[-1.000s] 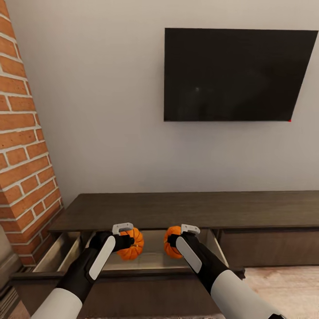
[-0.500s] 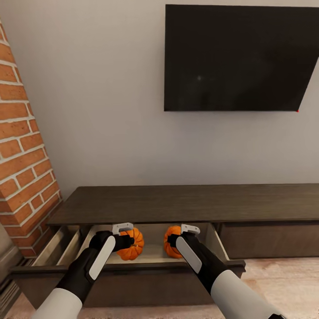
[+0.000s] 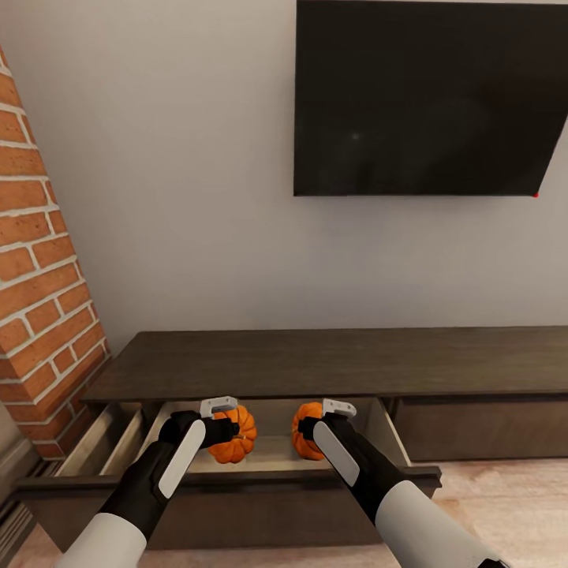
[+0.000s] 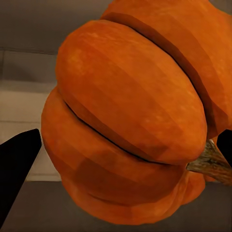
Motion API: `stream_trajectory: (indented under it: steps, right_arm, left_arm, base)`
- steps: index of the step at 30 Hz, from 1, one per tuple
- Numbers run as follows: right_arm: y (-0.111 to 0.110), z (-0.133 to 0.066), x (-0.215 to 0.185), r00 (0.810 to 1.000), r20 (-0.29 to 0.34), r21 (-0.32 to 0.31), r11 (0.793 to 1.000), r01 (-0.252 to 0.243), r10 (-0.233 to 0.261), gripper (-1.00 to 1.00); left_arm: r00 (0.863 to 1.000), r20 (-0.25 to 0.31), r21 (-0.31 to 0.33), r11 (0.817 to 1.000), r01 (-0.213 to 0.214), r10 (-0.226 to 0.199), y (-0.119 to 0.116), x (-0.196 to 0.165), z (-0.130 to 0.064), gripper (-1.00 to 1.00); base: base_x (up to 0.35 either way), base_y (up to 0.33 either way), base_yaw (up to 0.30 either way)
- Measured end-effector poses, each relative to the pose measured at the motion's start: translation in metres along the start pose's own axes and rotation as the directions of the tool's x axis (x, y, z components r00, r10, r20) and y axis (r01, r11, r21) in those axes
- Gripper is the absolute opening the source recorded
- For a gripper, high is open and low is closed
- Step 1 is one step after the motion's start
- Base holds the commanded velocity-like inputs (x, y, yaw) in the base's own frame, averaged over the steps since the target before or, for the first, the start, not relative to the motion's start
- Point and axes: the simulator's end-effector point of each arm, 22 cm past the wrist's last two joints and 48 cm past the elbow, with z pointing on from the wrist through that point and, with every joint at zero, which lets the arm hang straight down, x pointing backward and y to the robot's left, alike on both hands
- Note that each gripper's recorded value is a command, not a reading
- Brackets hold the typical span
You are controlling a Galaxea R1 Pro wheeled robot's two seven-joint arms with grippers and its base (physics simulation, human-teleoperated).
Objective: Place each of the two pumpkins and all three candles from the living room inside a cabinet in the living room (use any cabinet), then make sure every cabinet is closed, and position the cauldron so it is next to a table in the living room.
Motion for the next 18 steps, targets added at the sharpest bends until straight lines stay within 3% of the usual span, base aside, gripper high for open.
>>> stream_trajectory:
  steps: [11,18]
  right_arm:
    - [0.0,0.0,0.0,1.0,0.0,0.0,1.0,0.0,0.0,-1.0]
    - [-0.002,0.012,0.013,1.0,-0.029,0.005,1.0,0.0,0.0,-1.0]
  left_arm:
    - [1.0,0.0,-0.001,1.0,-0.001,0.001,0.0,0.0,0.0,-1.0]
    - [1.0,-0.029,-0.005,1.0,0.002,-0.002,0.003,0.011,0.012,-1.0]
  base:
    - [0.05,0.052,0.0]
    - [0.0,0.0,0.0]
